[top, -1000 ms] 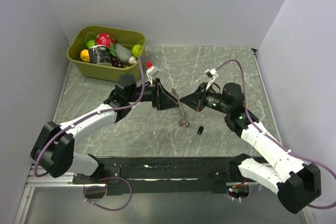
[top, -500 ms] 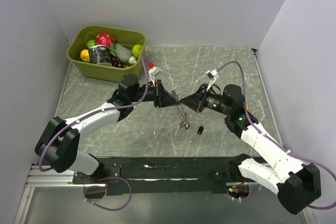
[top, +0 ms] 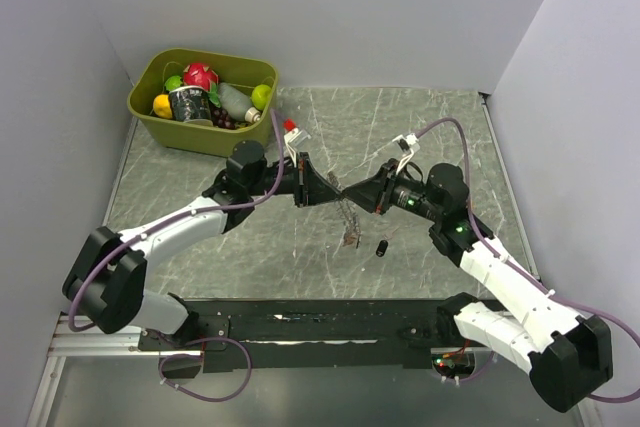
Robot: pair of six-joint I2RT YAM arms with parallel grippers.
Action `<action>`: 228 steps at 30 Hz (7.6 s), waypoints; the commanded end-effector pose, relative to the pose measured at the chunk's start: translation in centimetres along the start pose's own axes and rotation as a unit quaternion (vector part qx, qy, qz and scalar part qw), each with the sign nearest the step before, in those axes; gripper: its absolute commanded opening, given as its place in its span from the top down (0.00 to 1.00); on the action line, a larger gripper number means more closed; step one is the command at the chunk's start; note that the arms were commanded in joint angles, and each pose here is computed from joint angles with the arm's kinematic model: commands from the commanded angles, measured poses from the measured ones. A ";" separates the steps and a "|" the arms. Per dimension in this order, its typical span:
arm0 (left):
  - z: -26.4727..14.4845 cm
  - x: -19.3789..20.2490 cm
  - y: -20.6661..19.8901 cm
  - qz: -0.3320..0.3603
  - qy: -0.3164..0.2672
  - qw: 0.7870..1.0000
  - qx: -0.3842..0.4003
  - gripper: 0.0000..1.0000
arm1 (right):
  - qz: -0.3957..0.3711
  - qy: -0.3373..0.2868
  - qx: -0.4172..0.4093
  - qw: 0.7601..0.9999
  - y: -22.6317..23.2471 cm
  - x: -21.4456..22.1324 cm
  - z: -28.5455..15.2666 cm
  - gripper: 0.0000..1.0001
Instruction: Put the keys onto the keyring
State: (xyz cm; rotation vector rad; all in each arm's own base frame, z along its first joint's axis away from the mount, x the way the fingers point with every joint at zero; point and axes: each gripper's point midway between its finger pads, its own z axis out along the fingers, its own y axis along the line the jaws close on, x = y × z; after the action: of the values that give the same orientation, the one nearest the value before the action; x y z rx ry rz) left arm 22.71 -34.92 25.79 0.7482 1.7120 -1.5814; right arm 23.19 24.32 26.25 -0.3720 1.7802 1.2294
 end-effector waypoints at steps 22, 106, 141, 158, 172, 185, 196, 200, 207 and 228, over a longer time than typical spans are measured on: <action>-4.2 -2.4 -3.7 0.271 -0.106 0.955 -0.062 0.99 | -0.076 -0.085 -0.021 0.993 2.3 -3.8 -2.3 0.01; -8.0 -0.4 -5.6 0.355 -0.256 0.899 -0.021 0.99 | 0.046 0.307 0.504 0.806 -20.2 15.6 -6.0 0.64; -8.5 -0.1 -5.7 0.362 -0.248 0.898 -0.030 0.99 | 0.000 0.204 0.379 0.903 -14.4 9.5 -3.8 1.00; -8.2 0.3 -6.8 0.371 -0.230 0.900 -0.004 0.99 | -0.088 0.100 0.158 0.978 -5.3 4.6 -2.6 1.00; -8.0 0.7 -7.4 0.374 -0.222 0.900 0.015 0.99 | -0.213 0.068 -0.089 0.971 3.8 3.5 -3.6 1.00; -7.5 2.0 -8.3 0.381 -0.198 0.901 0.061 0.99 | -0.249 0.075 -0.228 0.938 8.6 3.4 -4.7 1.00; -6.7 2.6 -8.7 0.384 -0.178 0.902 0.082 0.99 | -0.238 0.072 -0.252 0.935 9.1 3.5 -4.5 1.00; -6.6 2.6 -8.7 0.386 -0.176 0.902 0.081 0.99 | -0.232 0.079 -0.260 0.934 9.2 3.7 -4.4 1.00; -6.6 2.9 -8.8 0.387 -0.173 0.902 0.081 0.99 | -0.220 0.074 -0.254 0.939 9.2 3.3 -4.1 1.00; -6.2 3.2 -8.8 0.390 -0.166 0.902 0.085 0.99 | -0.194 0.097 -0.269 0.938 9.7 4.1 -2.3 1.00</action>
State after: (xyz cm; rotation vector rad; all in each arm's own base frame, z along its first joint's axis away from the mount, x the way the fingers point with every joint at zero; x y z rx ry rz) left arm 13.56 -29.60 25.27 1.0109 1.0025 -1.2220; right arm 13.04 27.28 25.99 -1.1208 1.5131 1.4280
